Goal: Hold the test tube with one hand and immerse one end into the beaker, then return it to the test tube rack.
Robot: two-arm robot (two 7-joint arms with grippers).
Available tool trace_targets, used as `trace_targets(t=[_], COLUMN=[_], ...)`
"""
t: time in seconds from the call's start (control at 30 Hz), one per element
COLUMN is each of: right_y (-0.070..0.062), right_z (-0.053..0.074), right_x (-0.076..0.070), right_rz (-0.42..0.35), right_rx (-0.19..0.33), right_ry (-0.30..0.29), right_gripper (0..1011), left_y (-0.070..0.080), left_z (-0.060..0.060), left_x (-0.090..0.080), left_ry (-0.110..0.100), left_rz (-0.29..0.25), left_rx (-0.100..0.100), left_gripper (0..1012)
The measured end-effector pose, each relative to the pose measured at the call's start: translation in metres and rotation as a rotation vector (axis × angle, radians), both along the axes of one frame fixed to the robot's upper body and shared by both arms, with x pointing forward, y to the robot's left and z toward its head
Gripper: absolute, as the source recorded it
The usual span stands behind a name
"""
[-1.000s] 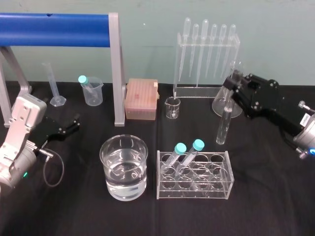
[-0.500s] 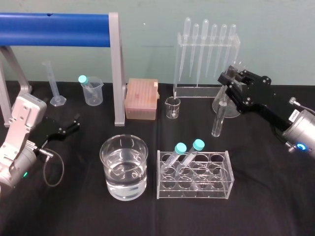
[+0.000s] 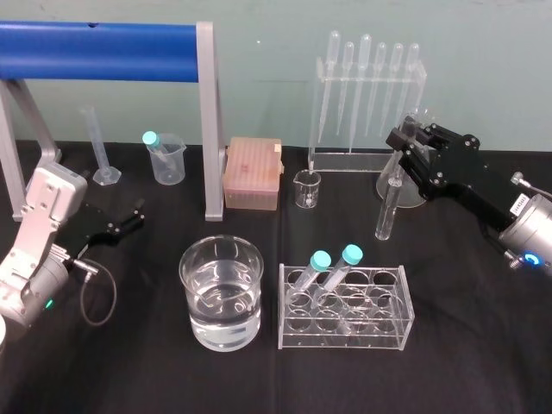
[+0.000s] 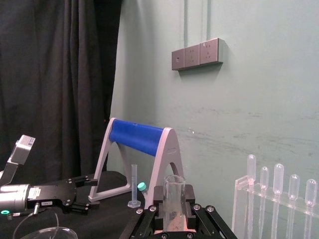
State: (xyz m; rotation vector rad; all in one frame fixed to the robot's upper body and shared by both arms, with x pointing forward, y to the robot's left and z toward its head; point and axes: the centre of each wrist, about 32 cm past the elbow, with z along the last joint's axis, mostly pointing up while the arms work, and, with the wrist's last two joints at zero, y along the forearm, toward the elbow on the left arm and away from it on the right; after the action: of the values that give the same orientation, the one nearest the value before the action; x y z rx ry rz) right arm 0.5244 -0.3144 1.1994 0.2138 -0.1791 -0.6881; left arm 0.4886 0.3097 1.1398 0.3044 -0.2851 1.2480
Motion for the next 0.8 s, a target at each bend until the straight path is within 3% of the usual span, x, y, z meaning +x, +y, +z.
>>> trace_targets(t=[0.8], right_y=[-0.0003], right_z=[0.0006], right_x=[-0.0005], right_rz=[0.002], right_rx=[0.002], right_ry=[0.0], right_gripper=[242], left_y=[0.0], left_z=[0.0], left_x=[0.0], left_ry=[0.0], left_rz=[0.0], left_rx=[0.0], left_gripper=[1000])
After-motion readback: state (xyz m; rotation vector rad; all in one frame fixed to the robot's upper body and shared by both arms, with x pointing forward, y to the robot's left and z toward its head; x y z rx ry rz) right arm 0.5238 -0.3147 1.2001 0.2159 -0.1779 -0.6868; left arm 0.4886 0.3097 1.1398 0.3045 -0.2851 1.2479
